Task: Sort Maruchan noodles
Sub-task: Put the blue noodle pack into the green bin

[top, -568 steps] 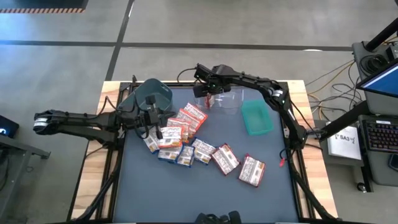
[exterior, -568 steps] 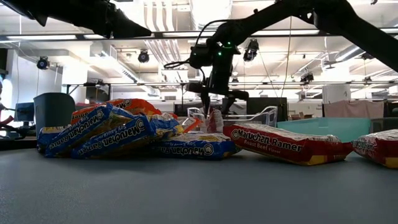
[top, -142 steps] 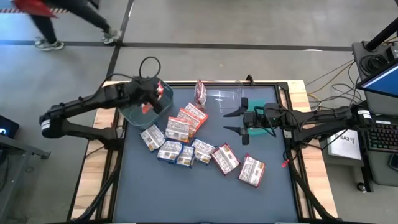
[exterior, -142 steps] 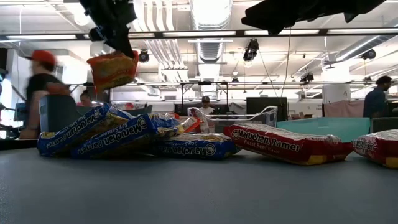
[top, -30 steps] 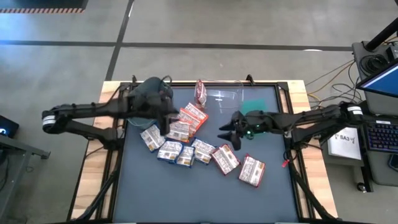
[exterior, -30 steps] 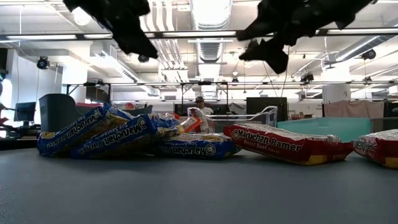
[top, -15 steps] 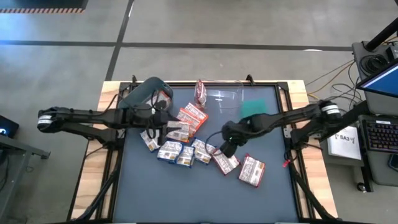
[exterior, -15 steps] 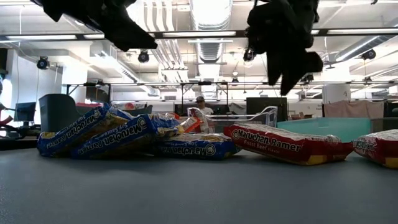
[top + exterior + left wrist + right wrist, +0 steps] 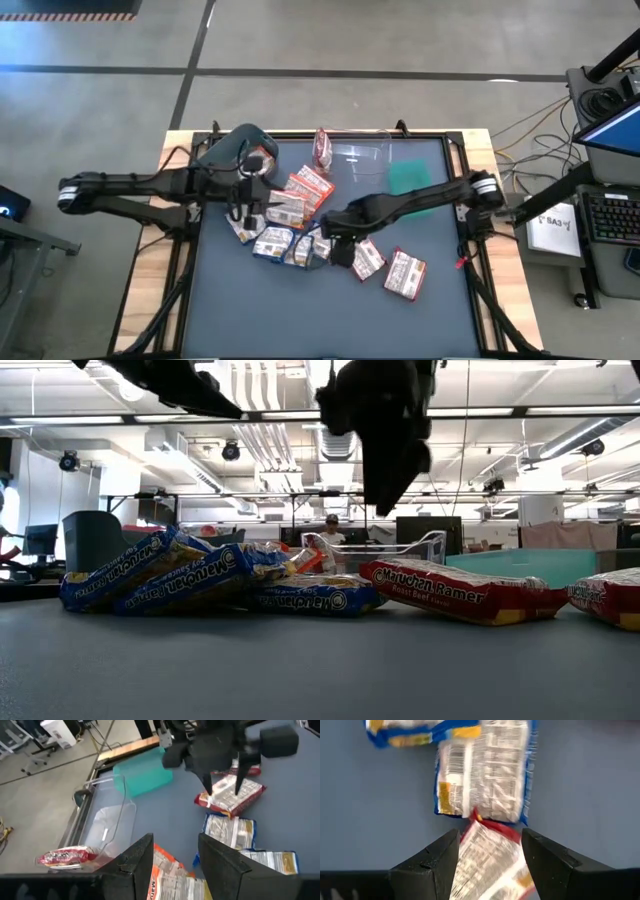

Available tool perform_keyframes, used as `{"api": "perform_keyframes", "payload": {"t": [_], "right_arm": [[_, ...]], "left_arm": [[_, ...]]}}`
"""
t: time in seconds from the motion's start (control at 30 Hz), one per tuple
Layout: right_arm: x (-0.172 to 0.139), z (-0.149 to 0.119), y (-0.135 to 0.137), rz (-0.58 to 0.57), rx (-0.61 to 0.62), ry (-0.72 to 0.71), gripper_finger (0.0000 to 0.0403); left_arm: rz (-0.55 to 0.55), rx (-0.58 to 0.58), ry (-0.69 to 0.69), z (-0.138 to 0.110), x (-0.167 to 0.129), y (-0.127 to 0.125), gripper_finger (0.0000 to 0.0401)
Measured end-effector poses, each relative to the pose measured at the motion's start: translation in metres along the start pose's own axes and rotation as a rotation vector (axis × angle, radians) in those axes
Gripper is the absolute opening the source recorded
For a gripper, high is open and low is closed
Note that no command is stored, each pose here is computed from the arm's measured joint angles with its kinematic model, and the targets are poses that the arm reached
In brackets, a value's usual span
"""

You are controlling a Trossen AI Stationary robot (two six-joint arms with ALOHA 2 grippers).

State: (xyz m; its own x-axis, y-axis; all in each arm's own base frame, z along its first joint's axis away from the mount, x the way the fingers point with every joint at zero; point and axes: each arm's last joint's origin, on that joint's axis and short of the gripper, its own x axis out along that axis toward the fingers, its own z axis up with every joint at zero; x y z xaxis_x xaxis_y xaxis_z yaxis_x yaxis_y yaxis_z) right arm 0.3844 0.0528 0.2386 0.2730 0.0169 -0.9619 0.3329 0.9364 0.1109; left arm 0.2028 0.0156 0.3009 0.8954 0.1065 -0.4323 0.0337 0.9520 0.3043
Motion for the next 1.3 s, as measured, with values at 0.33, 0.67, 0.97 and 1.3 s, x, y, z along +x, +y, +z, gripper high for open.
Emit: {"api": "perform_keyframes", "payload": {"t": [0.33, 0.67, 0.97, 1.3], "right_arm": [[0.02, 0.014, 0.004, -0.052, -0.018, -0.117, 0.0203], [0.028, 0.002, -0.008, -0.031, -0.125, -0.197, 0.0203], [0.059, -0.02, -0.05, 0.042, -0.037, -0.355, 0.0203], [0.079, -0.032, -0.068, 0.139, 0.041, -0.422, 0.0203]], "left_arm": [[0.003, 0.038, -0.005, -0.01, -0.011, -0.003, 0.0138], [0.009, 0.037, -0.023, -0.009, -0.015, -0.002, 0.0138], [0.002, -0.023, -0.004, -0.011, -0.01, -0.003, 0.0138], [-0.007, -0.105, 0.02, -0.013, -0.007, -0.004, 0.0138]]}}
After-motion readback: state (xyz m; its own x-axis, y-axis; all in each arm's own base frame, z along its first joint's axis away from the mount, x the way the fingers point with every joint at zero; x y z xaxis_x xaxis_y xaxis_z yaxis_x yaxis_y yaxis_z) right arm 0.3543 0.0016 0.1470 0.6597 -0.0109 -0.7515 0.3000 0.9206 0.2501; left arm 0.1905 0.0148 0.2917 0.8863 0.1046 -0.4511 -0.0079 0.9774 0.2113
